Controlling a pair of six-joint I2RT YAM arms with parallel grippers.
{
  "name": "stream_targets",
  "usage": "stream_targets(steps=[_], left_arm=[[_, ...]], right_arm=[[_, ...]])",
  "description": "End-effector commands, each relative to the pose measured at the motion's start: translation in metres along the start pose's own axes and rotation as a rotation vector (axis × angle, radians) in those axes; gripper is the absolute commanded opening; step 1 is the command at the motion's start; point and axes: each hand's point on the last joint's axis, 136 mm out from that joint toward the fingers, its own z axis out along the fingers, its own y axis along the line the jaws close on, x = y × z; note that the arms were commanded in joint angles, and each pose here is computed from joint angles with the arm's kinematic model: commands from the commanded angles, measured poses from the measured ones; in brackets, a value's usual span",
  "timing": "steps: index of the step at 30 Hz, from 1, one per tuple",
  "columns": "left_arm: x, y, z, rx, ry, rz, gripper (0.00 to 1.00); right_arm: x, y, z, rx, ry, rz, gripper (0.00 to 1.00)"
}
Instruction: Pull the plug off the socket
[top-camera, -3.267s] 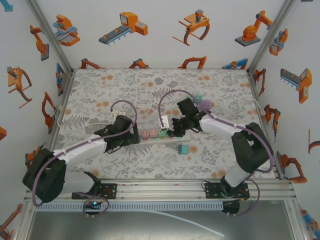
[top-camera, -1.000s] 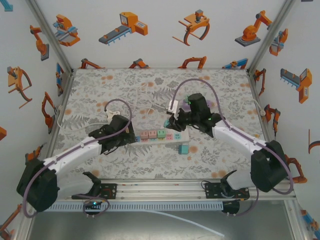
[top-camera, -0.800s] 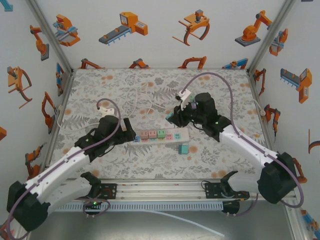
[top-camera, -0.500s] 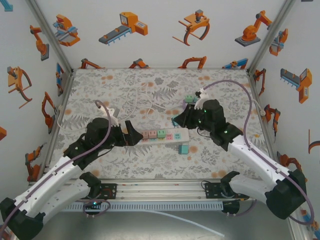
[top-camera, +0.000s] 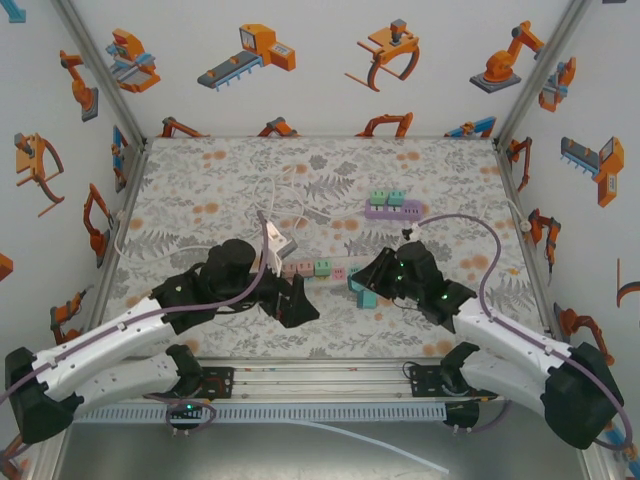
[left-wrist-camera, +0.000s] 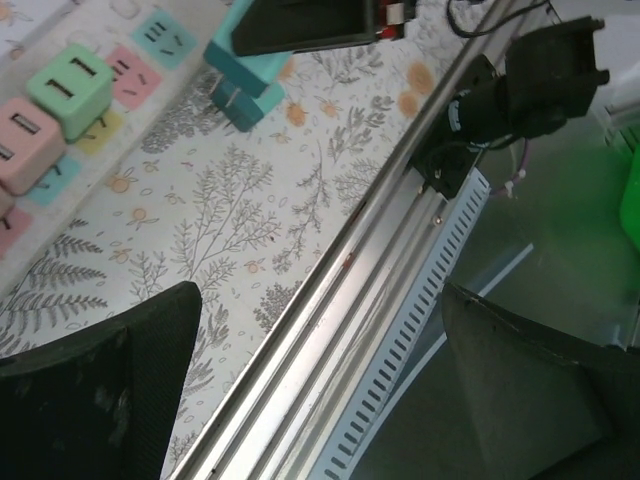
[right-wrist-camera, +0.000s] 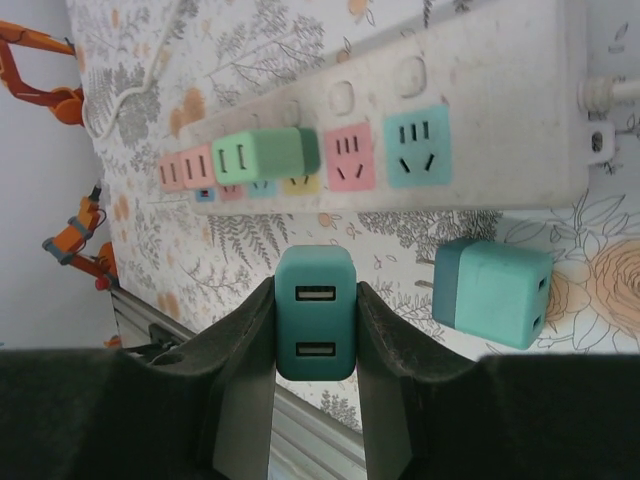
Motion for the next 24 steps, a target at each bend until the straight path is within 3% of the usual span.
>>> stream_targets(steps=[1, 14, 24], left_arm=[[-0.012, -0.012, -0.001, 0.000, -0.016, 0.101, 0.97], [-0.010, 0.010, -0.003, -0.132, -0.016, 0.117, 0.97], [-0.010, 0.022, -0.006, -0.195, -0.036, 0.096, 0.97]], right_arm=[[0.001, 0.005, 0.009, -0.029, -0.036, 0.038, 0.09], [0.032, 0.001, 0.049, -0.011, -0.020, -0.004, 0.19], [0.040, -0.022, 0.053, 0.093, -0.017, -0.022, 0.38]])
